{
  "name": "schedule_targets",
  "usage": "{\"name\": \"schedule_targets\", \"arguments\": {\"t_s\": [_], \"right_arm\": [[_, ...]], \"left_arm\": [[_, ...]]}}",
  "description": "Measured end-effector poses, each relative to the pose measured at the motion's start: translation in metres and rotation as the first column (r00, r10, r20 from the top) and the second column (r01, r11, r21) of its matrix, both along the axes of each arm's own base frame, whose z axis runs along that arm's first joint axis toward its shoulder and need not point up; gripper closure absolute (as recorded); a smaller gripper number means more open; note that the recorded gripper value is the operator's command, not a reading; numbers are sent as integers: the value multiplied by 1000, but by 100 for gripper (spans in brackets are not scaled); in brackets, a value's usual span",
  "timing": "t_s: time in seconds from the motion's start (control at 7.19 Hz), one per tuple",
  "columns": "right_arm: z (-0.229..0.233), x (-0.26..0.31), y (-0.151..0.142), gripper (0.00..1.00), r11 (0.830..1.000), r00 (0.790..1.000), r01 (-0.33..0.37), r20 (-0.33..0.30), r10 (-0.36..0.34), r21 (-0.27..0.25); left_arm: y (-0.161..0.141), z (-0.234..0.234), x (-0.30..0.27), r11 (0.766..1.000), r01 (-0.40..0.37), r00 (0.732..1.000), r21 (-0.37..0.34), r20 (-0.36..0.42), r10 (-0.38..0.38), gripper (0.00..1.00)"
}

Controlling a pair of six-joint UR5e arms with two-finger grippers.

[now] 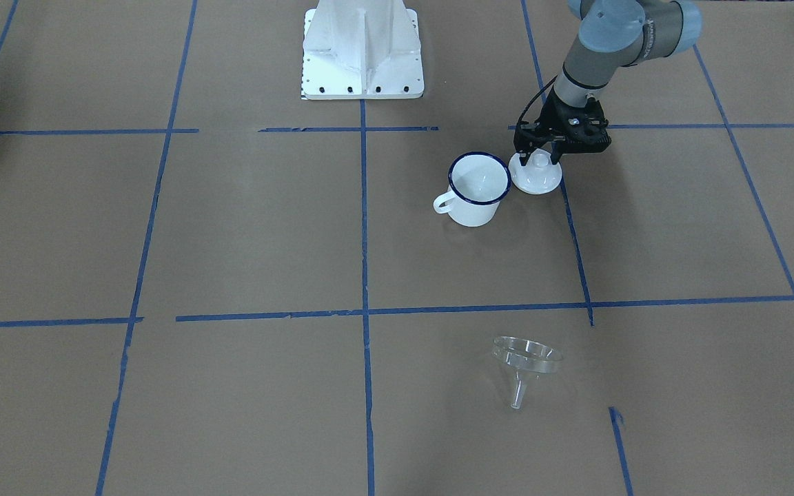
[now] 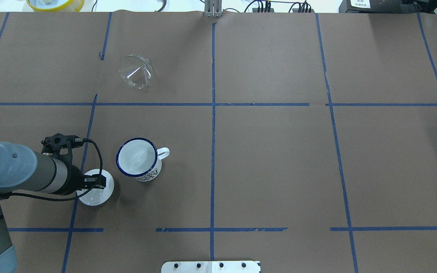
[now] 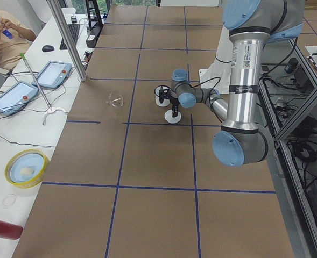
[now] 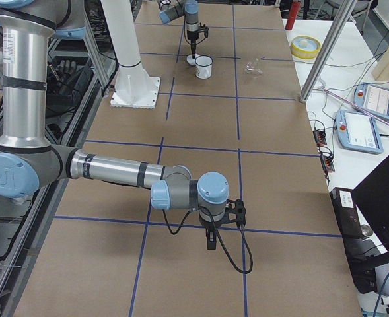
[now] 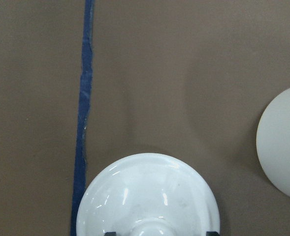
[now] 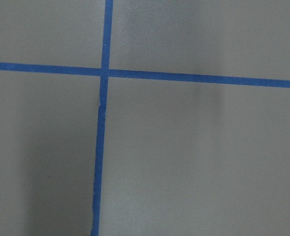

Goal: Remove funnel from cup
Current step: 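Grasp the white lid's knob with the left gripper and lift it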

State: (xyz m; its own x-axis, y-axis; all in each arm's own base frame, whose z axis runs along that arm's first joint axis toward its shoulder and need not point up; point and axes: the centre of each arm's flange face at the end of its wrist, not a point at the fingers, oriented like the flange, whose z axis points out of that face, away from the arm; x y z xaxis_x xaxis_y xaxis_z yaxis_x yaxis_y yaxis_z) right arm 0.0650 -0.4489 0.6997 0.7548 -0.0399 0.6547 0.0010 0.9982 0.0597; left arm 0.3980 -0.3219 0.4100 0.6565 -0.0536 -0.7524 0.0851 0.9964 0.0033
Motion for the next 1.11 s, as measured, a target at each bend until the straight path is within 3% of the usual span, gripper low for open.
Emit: {"name": "schedule_targets", "arguments": {"t_s": [0.14, 0.28, 0.42, 1.11], "right_arm": [[0, 0, 0, 0, 1000, 1000, 0, 0, 0, 0], [0, 0, 0, 0, 1000, 1000, 0, 0, 0, 0], [0, 0, 0, 0, 1000, 1000, 0, 0, 0, 0], [0, 0, 0, 0, 1000, 1000, 0, 0, 0, 0]], "left_arm": [[0, 0, 0, 1000, 0, 1000, 0, 1, 0, 32], [1, 0, 0, 1000, -1, 1000, 0, 0, 1, 58], [1, -1, 0, 1000, -1, 1000, 0, -1, 1, 100], [9, -26, -31, 1000, 13, 999, 21, -39, -12, 100]]}}
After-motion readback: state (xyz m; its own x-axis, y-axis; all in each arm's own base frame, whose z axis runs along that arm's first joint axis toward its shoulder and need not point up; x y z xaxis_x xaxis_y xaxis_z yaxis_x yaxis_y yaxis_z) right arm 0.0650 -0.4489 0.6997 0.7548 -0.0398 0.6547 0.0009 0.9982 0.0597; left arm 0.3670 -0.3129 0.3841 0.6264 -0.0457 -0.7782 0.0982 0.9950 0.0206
